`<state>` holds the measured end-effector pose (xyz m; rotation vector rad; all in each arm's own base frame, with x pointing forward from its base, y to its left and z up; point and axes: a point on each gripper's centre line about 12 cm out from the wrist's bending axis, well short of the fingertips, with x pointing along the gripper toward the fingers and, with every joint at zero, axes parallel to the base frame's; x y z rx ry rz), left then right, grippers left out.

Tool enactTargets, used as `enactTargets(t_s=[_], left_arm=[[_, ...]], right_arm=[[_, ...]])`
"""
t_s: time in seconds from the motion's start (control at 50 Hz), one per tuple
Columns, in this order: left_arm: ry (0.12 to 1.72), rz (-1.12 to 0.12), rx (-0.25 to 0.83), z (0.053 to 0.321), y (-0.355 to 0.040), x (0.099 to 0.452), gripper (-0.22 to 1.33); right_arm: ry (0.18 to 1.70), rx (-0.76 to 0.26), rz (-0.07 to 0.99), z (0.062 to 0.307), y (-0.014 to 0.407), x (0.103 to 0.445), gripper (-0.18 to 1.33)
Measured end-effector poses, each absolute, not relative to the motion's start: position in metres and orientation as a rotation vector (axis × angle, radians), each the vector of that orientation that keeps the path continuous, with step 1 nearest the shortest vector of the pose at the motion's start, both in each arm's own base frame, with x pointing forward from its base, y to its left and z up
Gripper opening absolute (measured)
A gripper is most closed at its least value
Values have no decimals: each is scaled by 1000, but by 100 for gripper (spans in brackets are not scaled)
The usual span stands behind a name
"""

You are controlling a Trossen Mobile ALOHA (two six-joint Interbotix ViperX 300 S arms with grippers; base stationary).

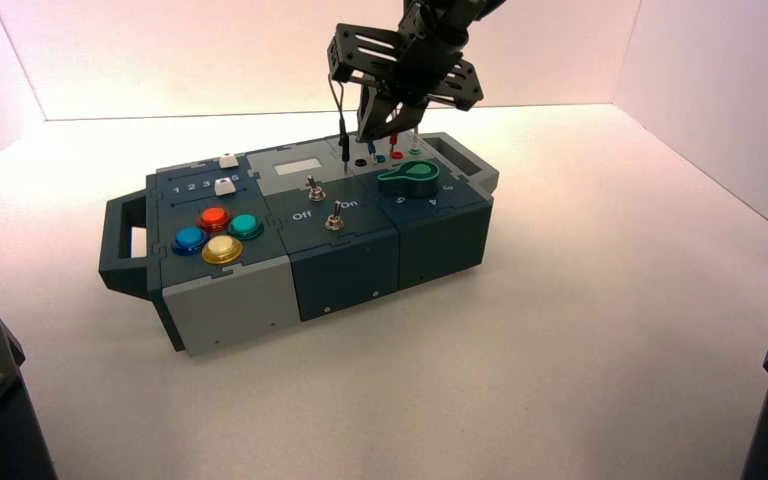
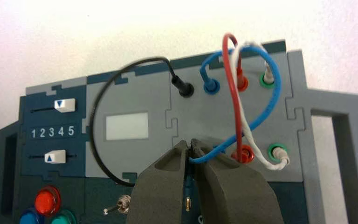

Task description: Insert the blue wire.

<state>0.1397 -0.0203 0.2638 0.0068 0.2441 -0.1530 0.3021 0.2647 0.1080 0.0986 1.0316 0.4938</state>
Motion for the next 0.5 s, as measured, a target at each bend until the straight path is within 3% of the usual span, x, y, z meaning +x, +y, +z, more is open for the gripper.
enactTargets(t_s=[0.5], left_arm=[[244, -151, 5, 264, -20, 140, 27]], right_arm=[[861, 81, 513, 121, 266, 314, -8]])
